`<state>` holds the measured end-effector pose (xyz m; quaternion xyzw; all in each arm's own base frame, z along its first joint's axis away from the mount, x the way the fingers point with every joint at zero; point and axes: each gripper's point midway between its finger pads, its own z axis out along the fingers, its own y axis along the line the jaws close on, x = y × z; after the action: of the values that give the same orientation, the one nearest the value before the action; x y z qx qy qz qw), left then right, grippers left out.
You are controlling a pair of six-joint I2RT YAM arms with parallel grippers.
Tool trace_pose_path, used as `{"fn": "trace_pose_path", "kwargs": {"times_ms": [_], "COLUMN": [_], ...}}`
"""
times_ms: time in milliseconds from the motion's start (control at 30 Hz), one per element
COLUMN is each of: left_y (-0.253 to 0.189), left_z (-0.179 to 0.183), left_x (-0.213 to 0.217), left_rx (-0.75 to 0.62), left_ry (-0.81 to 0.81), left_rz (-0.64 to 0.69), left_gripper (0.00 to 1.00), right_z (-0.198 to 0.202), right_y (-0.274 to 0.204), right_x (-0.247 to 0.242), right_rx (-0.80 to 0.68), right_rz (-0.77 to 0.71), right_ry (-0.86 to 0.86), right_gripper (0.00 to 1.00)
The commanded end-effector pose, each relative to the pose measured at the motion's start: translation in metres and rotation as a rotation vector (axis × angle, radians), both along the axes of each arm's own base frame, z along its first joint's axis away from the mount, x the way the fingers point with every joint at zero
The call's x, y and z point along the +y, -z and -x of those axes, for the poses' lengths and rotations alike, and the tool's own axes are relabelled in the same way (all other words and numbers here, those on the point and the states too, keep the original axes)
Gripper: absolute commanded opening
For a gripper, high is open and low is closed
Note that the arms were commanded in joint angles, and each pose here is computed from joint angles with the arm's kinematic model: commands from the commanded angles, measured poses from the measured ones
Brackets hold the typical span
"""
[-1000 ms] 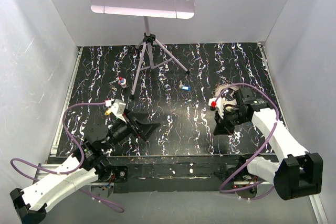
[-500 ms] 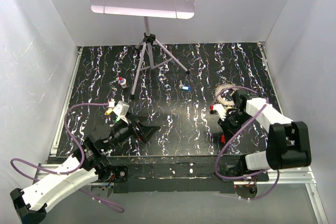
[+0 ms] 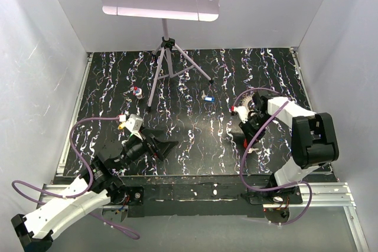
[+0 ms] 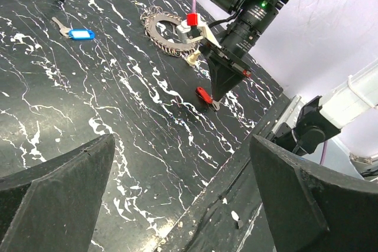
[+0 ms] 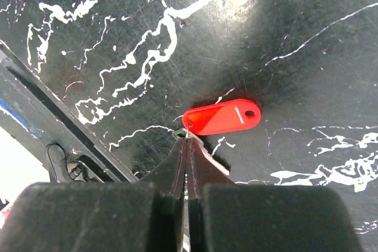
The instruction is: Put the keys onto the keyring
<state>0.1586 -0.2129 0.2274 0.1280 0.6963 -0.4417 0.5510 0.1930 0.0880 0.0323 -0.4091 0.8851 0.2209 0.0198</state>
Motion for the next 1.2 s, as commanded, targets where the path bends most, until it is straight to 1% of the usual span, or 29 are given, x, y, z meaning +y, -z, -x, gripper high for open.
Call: {"fn": "trace_pose_path", "kwargs": {"times_ms": [0,233,600,767,867,1000,1167], "left_y": [0.006,0.010,0.016,0.014,0.013,0.011,0.009], "left_z": [-0.004,-0.003,-0.002,-0.002,-0.001,0.000,0.001], "left_x": [0.003,0.004,0.005,0.006,0.007,0.007,0.006], "left_rx": [-0.006,-0.002,0.010,0.008,0.005,-0.002,0.001], "left_ry": [-0.023,-0.024,-0.029,-0.029,-0.028,-0.026,-0.015], "left_rz": [-0.024,-0.018,-0.009,-0.007,-0.006,0.002,0.001], "left_gripper": [0.98,0.98,0.98,0.98,0.98,0.98,0.98], "right_z": [-0.018,-0.024,-0.028,-0.027,-0.016,0.007,0.037], "right_y": [-0.004,-0.002,-0.002,-0.024,-0.043,-0.064,-0.072], "right_x": [0.006,0.017,0.019,0.020,0.019,0.009,-0.012], "right_rx": [-0.027,-0.039,-0.069,-0.160,-0.220,-0.265,-0.275], "right_rz": [0.016,0.015,0.036,-0.002,-0.039,-0.074,-0.054], "right_ry": [0.024,0.017,0.015,-0.017,-0.062,-0.133,-0.171], "right_gripper": [0.01,0.01,0.01,0.01,0.01,0.01,0.01]}}
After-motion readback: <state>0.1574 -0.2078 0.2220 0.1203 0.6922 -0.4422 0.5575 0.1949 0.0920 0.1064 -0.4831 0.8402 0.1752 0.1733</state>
